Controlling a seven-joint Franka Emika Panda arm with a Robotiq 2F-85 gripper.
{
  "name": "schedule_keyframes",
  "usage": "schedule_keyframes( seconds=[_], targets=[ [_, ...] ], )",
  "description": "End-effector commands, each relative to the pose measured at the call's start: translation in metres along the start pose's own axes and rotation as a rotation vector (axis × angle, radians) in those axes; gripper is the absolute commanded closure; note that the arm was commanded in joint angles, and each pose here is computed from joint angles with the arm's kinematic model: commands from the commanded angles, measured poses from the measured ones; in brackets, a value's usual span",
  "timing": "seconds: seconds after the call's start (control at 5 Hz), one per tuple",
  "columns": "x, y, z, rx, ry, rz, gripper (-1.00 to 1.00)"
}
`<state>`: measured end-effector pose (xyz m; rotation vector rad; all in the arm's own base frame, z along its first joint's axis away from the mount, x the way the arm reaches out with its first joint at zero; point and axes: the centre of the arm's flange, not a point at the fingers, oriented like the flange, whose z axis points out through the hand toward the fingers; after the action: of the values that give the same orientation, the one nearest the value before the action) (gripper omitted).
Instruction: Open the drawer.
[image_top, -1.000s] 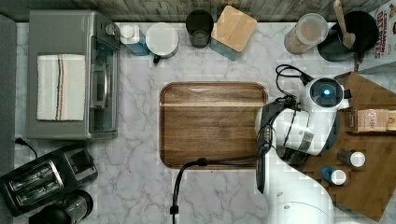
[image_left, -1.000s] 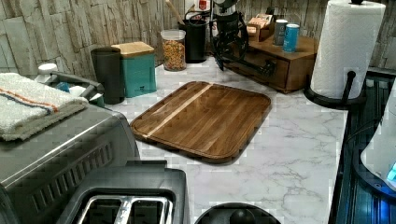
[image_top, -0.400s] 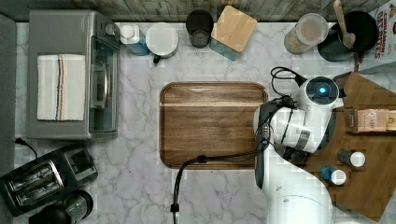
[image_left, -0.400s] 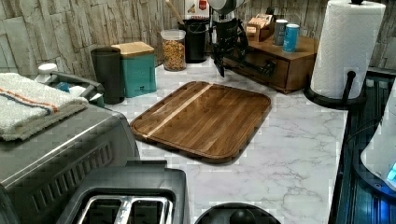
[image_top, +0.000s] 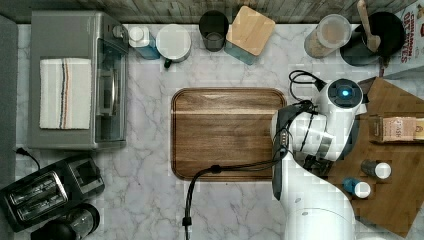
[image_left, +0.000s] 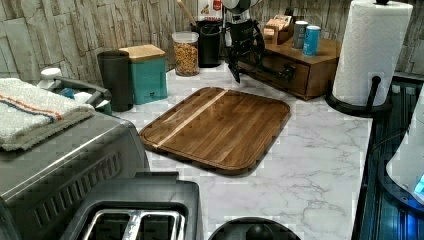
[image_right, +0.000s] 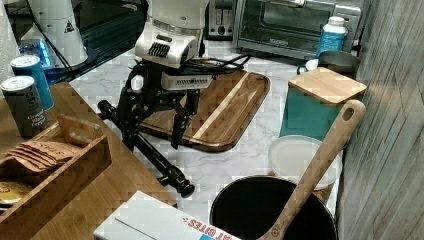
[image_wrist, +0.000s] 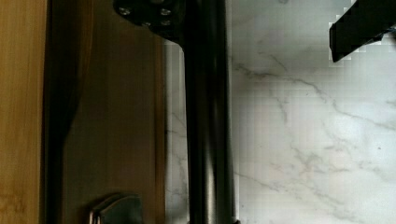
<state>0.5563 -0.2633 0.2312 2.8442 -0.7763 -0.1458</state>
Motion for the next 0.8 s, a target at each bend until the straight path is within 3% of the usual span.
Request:
schedule_keyframes(
  seconds=[0.2,0.8],
  targets=[
    [0.015,-0.138,-0.059,0.123,0.103,-0.069,-1.0],
    [0.002,-0.233,-0.078,0.16,0.086,-0.079,-1.0]
  ],
)
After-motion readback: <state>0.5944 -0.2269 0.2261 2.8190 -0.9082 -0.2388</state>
